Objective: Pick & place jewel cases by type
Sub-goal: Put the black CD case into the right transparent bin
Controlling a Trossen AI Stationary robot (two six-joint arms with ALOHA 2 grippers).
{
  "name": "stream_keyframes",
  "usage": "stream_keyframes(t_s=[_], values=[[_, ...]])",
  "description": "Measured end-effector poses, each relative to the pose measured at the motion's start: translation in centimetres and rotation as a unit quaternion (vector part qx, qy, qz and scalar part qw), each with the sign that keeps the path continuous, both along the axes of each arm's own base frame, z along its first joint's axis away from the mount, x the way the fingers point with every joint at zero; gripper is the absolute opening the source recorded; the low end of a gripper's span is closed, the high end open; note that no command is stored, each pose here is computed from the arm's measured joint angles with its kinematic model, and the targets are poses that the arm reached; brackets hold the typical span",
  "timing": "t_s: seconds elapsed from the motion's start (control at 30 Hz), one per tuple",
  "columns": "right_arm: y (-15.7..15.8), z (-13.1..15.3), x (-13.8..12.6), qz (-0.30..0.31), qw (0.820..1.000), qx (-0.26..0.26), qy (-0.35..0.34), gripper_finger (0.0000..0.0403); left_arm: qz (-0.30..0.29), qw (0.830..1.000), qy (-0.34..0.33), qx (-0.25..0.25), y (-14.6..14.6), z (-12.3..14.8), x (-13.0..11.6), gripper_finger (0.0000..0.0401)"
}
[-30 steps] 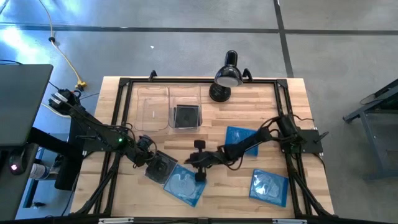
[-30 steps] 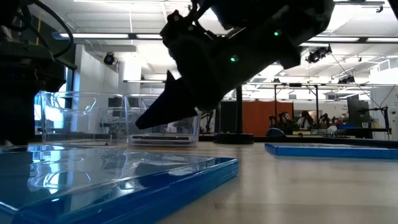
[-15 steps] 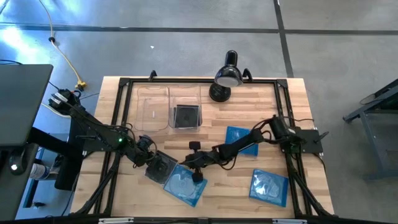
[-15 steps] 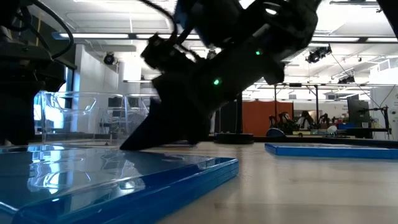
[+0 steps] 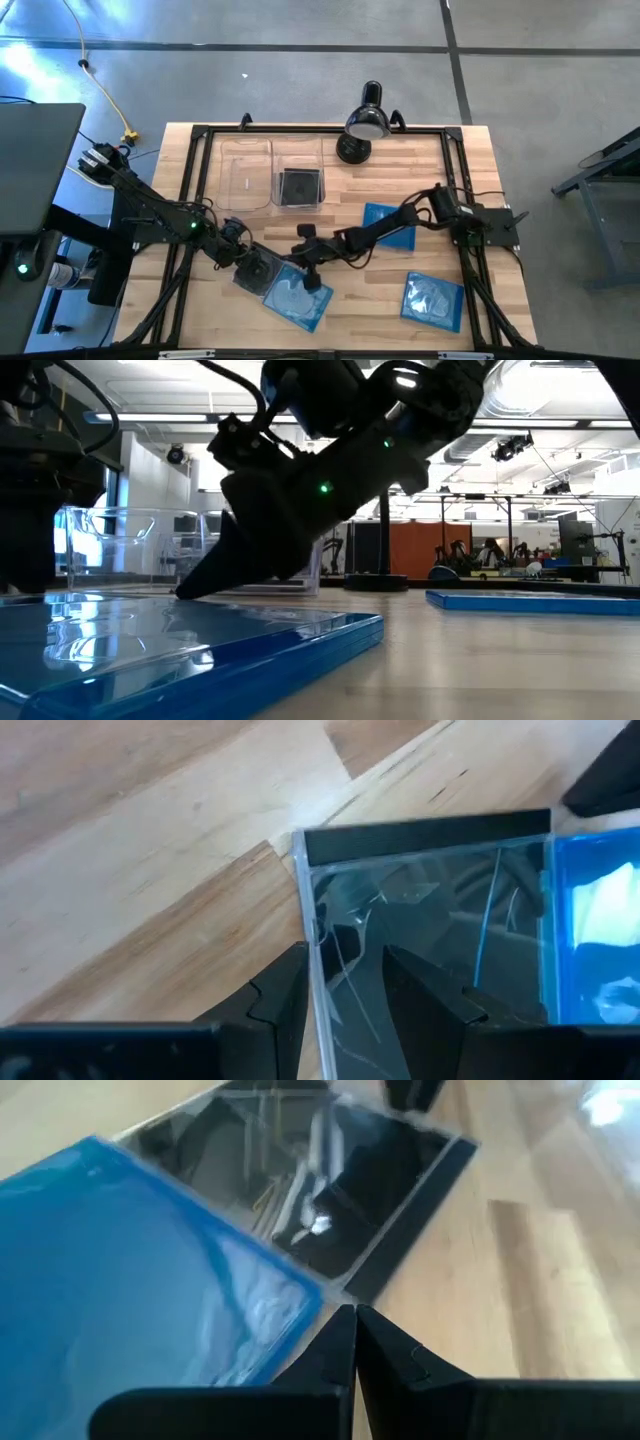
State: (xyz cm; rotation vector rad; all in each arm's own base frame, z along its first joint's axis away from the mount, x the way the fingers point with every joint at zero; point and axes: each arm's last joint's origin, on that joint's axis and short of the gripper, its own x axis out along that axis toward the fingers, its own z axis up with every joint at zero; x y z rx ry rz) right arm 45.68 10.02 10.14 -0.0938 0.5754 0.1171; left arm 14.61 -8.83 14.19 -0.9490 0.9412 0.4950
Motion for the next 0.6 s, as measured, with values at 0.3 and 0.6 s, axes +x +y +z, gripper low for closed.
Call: stream_keyframes(t_s=[0.3,0.6], values=[[0.08,-0.43,-0.07,0.017,1.000,-0.002,0.009,0.0000,-0.005,1.000,-0.003,0.005,-0.08,-0.08,0.15,0.0129],[-0.84,-0.28,0.24,0.027,1.000,0.006,0.001,0.0000,-0.013,1.000,0.023,0.013,-0.23,-0.77,0.28,0.0129]])
